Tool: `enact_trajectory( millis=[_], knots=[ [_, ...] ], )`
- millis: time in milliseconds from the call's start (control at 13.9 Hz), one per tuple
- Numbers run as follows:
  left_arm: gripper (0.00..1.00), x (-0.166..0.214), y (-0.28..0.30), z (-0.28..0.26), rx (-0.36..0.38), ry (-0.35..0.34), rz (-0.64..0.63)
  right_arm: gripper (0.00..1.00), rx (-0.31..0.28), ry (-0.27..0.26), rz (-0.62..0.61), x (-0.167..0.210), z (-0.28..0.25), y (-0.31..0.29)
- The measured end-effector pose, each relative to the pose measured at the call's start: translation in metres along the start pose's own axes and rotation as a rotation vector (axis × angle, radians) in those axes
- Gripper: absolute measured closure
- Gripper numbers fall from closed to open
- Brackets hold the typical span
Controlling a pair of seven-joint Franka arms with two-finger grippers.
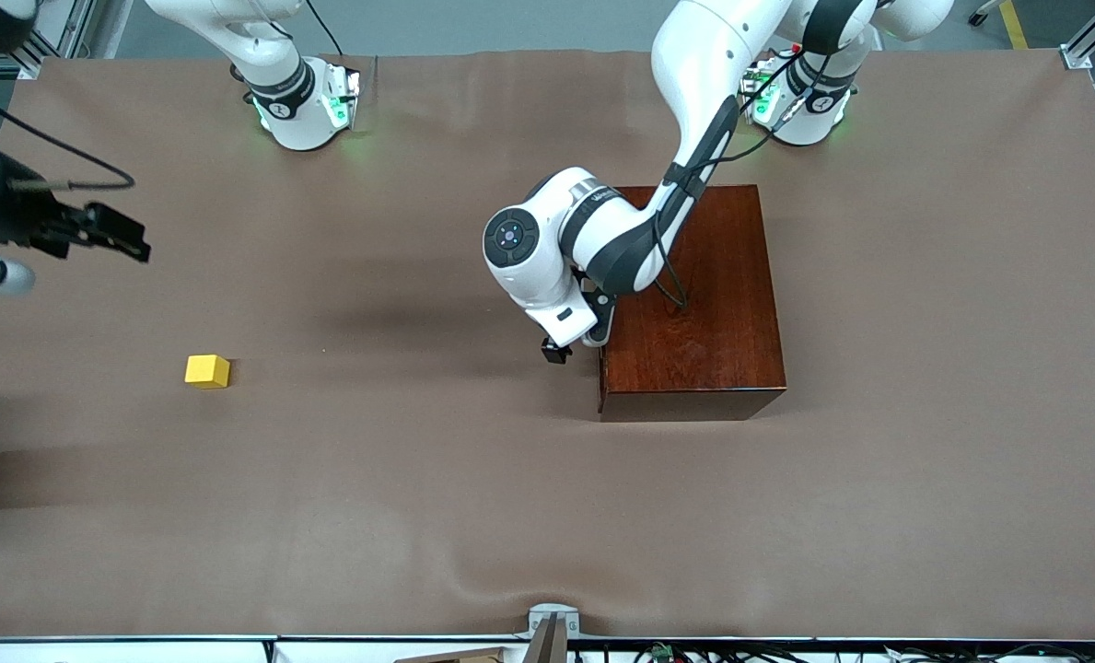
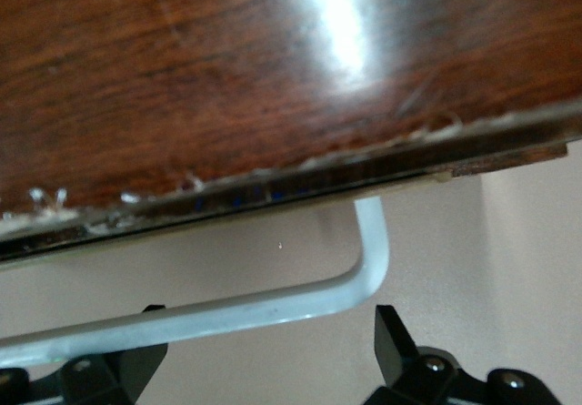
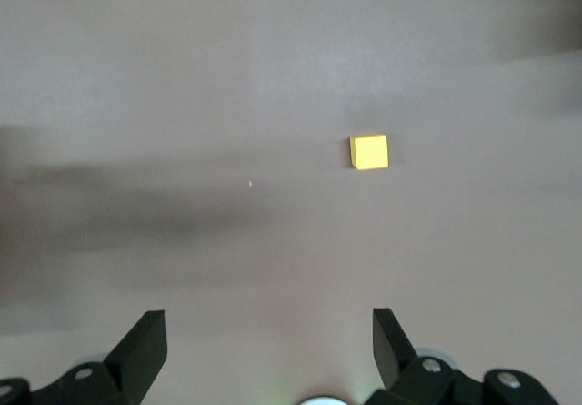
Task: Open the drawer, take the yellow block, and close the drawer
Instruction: 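Push the drawer shut with the left gripper while the right gripper retracts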
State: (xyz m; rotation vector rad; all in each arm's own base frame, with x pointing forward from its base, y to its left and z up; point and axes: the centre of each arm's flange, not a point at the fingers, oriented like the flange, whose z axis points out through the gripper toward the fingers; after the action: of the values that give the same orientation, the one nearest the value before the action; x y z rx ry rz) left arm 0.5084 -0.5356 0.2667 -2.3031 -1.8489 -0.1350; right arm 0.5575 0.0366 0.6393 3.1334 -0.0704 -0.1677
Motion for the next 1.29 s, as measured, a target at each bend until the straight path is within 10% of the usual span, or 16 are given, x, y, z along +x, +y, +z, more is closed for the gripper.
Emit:
enact_trajectory(
  millis=[1293],
  knots=[
    [0.0,-0.002,-0.002,-0.017,-0.018,-0.011,0.005,0.0,-0.005,0.048,-0.044,-0.039,-0.008,0.005]
  ],
)
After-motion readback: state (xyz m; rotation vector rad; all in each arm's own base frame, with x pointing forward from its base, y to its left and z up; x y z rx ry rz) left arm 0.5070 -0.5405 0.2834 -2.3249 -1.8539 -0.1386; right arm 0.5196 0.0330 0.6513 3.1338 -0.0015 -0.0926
